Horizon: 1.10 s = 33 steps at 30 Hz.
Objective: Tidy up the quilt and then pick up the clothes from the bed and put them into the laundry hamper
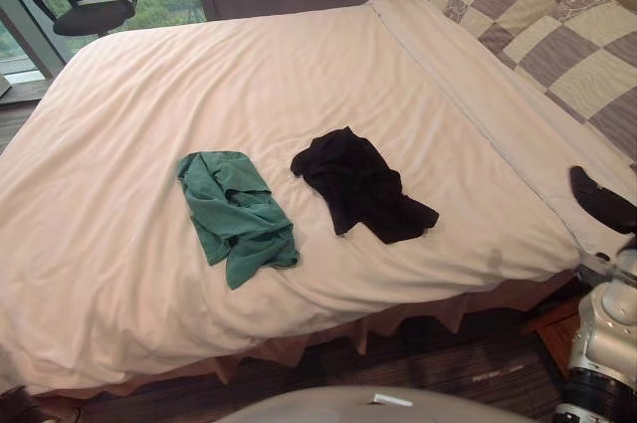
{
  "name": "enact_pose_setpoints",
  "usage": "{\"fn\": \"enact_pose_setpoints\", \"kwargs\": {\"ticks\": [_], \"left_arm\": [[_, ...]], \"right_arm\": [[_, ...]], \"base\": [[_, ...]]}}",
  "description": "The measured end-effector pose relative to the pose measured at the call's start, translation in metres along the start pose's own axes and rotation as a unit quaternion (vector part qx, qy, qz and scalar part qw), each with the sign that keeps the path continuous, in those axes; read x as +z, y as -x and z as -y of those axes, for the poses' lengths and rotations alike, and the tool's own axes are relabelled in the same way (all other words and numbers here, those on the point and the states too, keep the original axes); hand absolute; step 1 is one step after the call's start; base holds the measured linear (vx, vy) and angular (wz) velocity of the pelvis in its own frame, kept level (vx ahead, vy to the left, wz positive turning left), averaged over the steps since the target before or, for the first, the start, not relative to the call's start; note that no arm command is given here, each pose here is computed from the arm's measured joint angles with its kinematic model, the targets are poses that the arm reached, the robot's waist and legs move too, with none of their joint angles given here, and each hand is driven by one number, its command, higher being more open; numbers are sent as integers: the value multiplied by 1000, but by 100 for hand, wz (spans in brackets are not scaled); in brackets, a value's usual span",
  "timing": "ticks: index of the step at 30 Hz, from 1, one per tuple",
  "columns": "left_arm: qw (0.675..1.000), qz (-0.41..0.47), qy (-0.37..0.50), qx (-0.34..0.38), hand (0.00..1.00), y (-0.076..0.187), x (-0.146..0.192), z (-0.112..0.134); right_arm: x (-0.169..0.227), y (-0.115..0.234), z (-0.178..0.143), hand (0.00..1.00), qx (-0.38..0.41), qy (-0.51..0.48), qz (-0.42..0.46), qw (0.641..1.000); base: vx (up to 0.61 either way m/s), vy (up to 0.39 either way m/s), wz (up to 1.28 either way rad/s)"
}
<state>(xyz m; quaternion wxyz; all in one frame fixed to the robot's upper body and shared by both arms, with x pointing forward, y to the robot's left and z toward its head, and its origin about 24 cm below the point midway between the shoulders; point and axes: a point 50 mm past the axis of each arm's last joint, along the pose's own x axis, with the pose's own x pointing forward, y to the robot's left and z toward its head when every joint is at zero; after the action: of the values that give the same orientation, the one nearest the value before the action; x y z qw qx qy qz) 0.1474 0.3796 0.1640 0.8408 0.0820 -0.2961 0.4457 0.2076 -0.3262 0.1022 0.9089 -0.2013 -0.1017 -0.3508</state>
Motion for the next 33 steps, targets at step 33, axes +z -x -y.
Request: {"fn": "enact_pose_setpoints", "kwargs": {"ticks": [33], "left_arm": [[866,-216,-290,-345,100,142,-95,100]], "right_arm": [[23,44,-80,100,267,78,86,957]], "base": [[39,14,-16]]}}
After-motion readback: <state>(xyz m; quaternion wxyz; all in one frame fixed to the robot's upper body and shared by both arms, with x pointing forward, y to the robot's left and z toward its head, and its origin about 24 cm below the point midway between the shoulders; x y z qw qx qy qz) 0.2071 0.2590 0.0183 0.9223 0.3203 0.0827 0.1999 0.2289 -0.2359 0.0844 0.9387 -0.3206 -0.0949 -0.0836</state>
